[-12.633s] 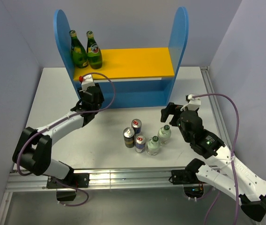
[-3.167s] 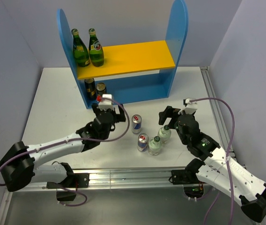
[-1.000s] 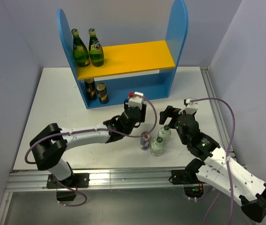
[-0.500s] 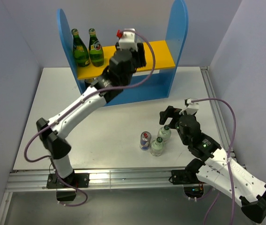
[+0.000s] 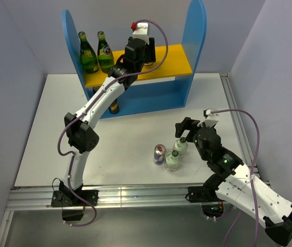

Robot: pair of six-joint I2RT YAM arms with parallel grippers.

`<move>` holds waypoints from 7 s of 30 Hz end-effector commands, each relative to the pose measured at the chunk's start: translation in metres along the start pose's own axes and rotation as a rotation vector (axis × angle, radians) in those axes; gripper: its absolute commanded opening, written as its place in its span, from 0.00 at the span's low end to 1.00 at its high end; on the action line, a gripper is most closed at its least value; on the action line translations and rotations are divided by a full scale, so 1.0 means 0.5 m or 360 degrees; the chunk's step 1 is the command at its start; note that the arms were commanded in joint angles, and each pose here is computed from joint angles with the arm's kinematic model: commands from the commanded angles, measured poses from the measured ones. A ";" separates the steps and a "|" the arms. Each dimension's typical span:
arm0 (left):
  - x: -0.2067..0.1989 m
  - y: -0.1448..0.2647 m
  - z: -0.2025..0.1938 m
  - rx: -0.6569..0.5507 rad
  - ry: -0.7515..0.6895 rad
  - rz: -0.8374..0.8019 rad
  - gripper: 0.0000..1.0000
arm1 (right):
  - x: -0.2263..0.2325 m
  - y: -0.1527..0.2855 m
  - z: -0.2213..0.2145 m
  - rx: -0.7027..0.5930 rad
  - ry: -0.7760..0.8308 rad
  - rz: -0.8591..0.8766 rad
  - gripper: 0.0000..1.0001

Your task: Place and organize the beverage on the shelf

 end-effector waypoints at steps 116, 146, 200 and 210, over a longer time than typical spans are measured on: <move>0.091 0.568 -0.244 0.0243 0.0101 0.0006 0.99 | 0.045 -0.032 -0.106 0.0168 0.0047 -0.0539 0.00; 0.123 0.583 -0.250 0.0215 0.0083 0.0051 0.99 | 0.098 -0.338 0.188 -0.0145 0.0038 -0.0666 0.00; 0.125 0.557 -0.285 0.0218 -0.0006 0.0132 0.99 | 0.033 -0.549 0.176 -0.0485 -0.0443 -0.0830 0.00; 0.133 0.563 -0.280 0.0191 0.0020 0.0127 0.99 | 0.055 -0.593 0.165 -0.0420 -0.0256 -0.0840 0.00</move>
Point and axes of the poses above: each gripper's point midway between its finger pads, its own y axis back along the fingers, its own x axis along the line the jaws close on, z = x × y, the point moved 7 cm from there along y, back along the fingers, and after that the axes turned 12 degrees about y, right-handed, at the moved point
